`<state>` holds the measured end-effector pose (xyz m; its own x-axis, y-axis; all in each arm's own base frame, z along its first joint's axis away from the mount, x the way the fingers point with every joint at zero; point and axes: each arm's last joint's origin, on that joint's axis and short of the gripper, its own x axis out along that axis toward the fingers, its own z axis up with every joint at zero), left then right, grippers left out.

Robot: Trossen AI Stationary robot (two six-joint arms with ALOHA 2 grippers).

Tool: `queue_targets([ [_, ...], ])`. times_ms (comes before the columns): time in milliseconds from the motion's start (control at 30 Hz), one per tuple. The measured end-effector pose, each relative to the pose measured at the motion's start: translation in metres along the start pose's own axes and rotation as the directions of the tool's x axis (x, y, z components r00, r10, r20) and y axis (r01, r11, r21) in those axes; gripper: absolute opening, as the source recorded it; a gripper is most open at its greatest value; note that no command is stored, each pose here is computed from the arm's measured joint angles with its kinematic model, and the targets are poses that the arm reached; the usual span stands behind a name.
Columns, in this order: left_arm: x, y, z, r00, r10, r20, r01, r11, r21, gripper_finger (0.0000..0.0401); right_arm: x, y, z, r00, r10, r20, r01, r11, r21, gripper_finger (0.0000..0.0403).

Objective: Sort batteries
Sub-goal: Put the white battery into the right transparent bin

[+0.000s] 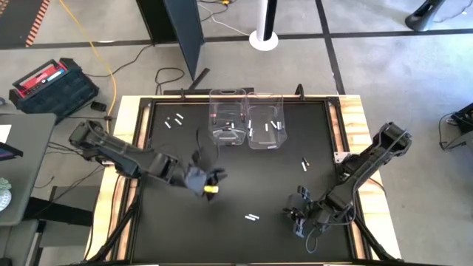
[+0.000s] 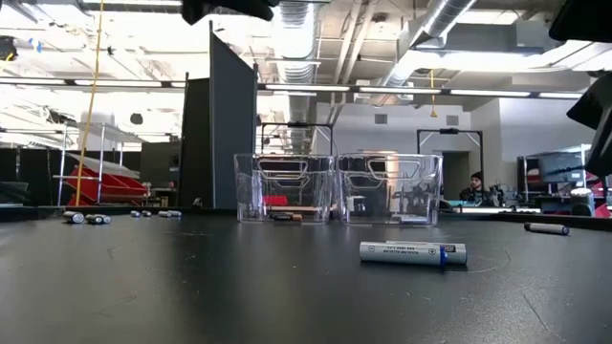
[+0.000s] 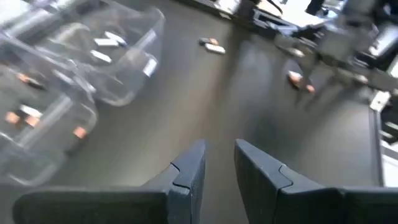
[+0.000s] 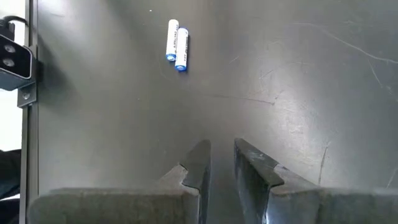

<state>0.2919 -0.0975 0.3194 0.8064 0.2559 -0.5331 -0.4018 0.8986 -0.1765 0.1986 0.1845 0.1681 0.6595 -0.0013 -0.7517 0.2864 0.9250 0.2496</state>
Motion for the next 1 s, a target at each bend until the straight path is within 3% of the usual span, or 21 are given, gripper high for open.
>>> queue_targets([
  [233, 0.019, -0.026, -0.039, 0.996, -0.073, -0.052, 0.069, 0.995, -0.072, 0.0082, 0.000, 0.000, 0.000, 1.000, -0.001, 0.000, 0.001, 1.000, 0.000, 0.0088],
  [433, 0.052, -0.041, -0.065, 0.994, -0.068, -0.091, 0.064, 0.997, -0.049, 0.0085, 0.000, 0.000, 0.000, 1.000, 0.001, 0.000, -0.001, 1.000, -0.001, 0.0088],
  [500, 0.063, -0.047, -0.070, 0.993, -0.090, -0.072, 0.085, 0.994, -0.065, 0.0094, 0.000, 0.000, -0.001, 1.000, 0.001, -0.001, -0.001, 1.000, -0.003, 0.0088],
  [767, 0.095, -0.055, -0.079, 0.993, -0.119, -0.011, 0.119, 0.992, 0.037, 0.0162, -0.003, 0.003, -0.006, 1.000, 0.016, -0.007, -0.016, 1.000, -0.022, 0.0088],
  [1000, 0.106, -0.051, -0.081, 0.994, -0.102, -0.024, 0.104, 0.991, 0.086, 0.0171, -0.006, 0.006, -0.010, 1.000, 0.024, -0.015, -0.025, 0.999, -0.039, 0.0088],
])
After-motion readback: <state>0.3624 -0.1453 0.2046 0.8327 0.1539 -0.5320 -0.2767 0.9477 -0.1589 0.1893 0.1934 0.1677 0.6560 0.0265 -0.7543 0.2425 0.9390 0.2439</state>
